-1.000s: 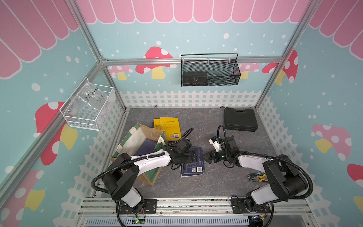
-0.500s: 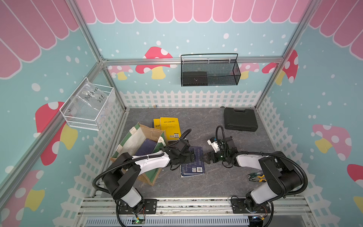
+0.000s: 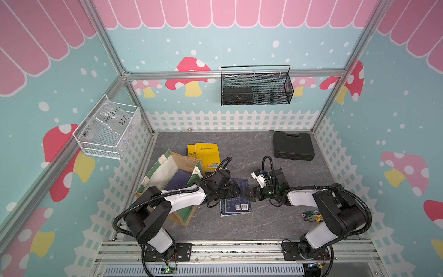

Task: Put the books into the canvas bag
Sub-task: Pick up the book from the book, then place the book in the canvas bag.

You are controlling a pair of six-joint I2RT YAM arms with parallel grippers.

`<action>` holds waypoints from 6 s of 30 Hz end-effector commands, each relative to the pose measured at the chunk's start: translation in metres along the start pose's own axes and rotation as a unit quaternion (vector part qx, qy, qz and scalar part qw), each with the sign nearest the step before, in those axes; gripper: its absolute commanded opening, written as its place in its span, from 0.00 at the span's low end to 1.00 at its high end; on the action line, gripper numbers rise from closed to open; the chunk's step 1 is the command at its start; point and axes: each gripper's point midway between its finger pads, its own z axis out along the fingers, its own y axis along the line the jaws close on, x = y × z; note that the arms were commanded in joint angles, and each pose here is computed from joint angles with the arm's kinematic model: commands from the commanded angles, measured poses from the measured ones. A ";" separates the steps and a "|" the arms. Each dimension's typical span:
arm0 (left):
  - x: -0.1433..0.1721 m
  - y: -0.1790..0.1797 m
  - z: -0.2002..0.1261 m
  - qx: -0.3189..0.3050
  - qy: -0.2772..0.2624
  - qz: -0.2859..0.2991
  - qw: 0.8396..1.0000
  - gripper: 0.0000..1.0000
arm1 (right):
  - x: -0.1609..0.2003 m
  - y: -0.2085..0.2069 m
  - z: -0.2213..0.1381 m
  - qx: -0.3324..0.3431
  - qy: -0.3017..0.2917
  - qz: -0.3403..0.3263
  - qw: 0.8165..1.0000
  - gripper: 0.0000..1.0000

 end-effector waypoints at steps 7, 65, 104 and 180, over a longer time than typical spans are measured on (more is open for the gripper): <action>0.016 0.010 0.018 0.016 0.010 -0.034 0.999 0.97 | -0.016 0.026 0.000 -0.070 -0.036 -0.018 0.997 0.99; -0.087 -0.116 -0.145 0.137 0.024 0.009 0.990 0.96 | -0.104 0.048 -0.081 0.088 -0.182 -0.240 0.949 0.00; -0.028 -0.135 -0.200 0.063 0.131 0.430 0.891 0.43 | -0.052 0.199 -0.108 -0.334 -0.083 -0.323 0.881 0.00; -0.098 0.121 -0.295 -0.108 -0.398 -0.431 0.803 0.00 | -0.074 0.128 -0.059 -0.183 -0.073 -0.223 0.955 1.00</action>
